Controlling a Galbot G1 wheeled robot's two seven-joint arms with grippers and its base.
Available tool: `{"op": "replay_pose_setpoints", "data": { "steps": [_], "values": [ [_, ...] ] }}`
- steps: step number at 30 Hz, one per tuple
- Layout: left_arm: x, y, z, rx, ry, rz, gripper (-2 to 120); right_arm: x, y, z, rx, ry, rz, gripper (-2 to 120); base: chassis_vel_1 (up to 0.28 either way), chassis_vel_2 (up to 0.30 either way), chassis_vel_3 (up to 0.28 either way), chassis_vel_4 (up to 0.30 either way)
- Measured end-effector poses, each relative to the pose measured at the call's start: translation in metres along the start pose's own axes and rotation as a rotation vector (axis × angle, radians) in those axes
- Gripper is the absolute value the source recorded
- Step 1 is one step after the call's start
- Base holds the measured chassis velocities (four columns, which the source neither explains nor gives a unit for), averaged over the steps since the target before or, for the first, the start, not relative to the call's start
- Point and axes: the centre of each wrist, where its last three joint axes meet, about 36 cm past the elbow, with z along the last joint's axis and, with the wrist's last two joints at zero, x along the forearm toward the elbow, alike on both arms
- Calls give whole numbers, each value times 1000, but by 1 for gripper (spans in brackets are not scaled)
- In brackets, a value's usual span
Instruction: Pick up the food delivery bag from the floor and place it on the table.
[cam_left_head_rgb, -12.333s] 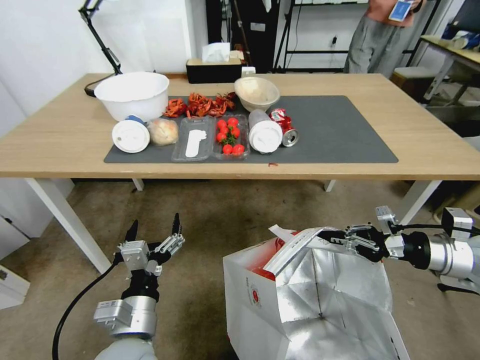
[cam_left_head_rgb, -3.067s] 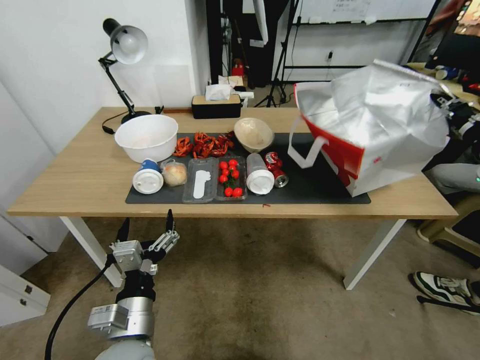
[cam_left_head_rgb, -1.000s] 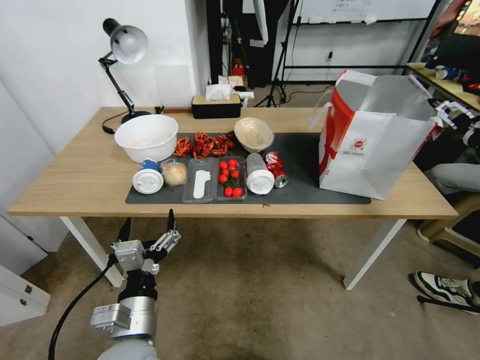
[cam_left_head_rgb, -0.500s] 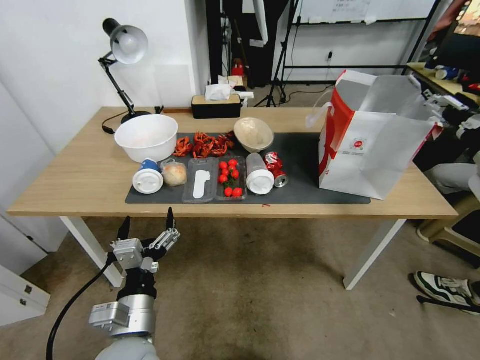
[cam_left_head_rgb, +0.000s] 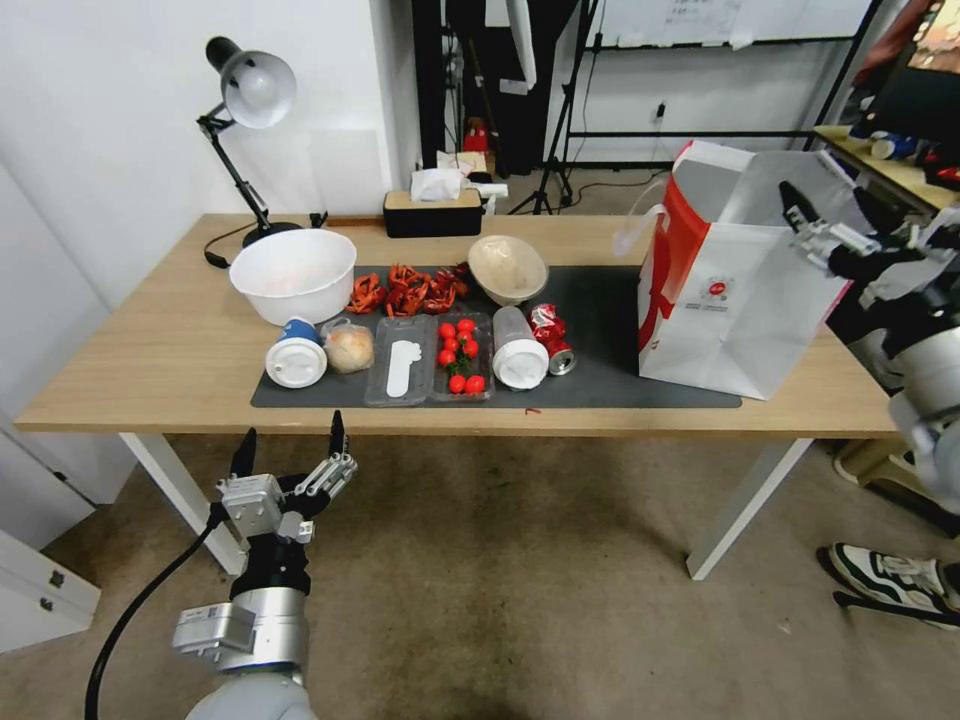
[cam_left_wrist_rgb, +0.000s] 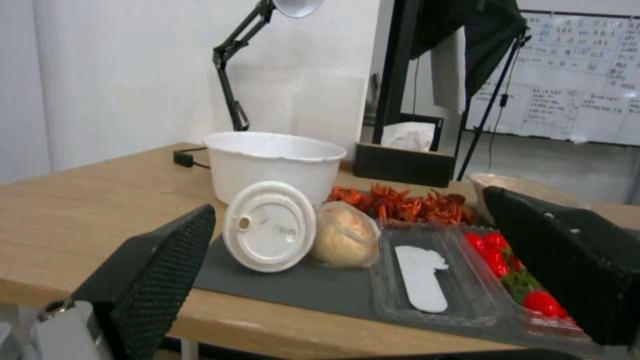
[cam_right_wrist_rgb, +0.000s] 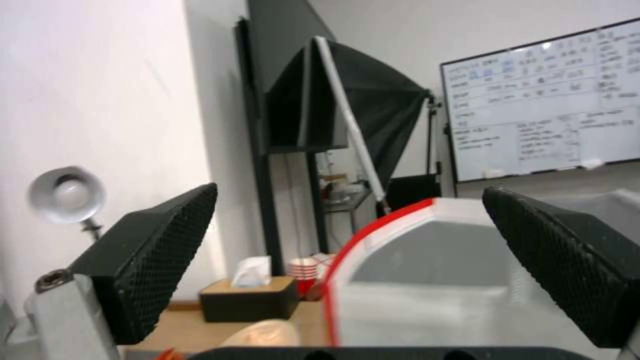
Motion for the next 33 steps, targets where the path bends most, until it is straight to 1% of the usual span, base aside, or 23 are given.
{"op": "replay_pose_setpoints", "data": {
  "steps": [2, 3, 5, 6, 9, 10, 13, 14, 17, 22, 25, 26, 30, 33],
  "values": [
    [0, 0, -1, -3, -4, 1, 100, 13, 16, 8, -1, 2, -18, 100, 0, 0, 0, 0],
    [0, 0, -1, -3, -4, 1, 100, 13, 16, 8, -1, 2, -18, 100, 0, 0, 0, 0],
    [0, 1, -3, -11, -8, 9, 100, 30, 33, 15, -3, 11, -24, 100, 0, 0, 0, 0],
    [0, 1, -3, -11, -8, 9, 100, 30, 33, 15, -3, 11, -24, 100, 0, 0, 0, 0],
    [1, 2, -3, -21, -8, 25, 100, 58, 51, 26, 10, 38, -11, 100, 0, 0, 0, 0],
    [1, 2, -3, -21, -8, 25, 100, 58, 51, 26, 10, 38, -11, 100, 0, 0, 0, 0],
    [1, 2, -3, -22, -6, 34, 100, 83, 66, 36, 35, 62, 22, 100, 0, 0, 0, 0],
    [1, 2, -3, -22, -6, 34, 100, 83, 66, 36, 35, 62, 22, 100, 0, 0, 0, 0],
    [1, 1, -3, -19, -1, 45, 100, 112, 82, 50, 78, 81, 80, 100, 0, 0, 0, 0],
    [2, 1, -2, -18, 9, 53, 100, 130, 93, 63, 94, 103, 133, 100, 0, 0, 0, 0],
    [3, 1, -1, -19, 19, 57, 100, 145, 106, 79, 88, 130, 188, 100, 0, 0, 0, 0],
    [3, 1, -1, -19, 19, 57, 100, 145, 106, 79, 88, 130, 188, 100, 0, 0, 0, 0],
    [5, 2, 2, -23, 32, 62, 100, 159, 123, 97, 54, 161, 218, 100, 0, 0, 0, 0],
    [6, 3, 4, -26, 37, 65, 100, 161, 126, 105, 44, 163, 223, 100, 0, 0, 0, 0]
  ]
}}
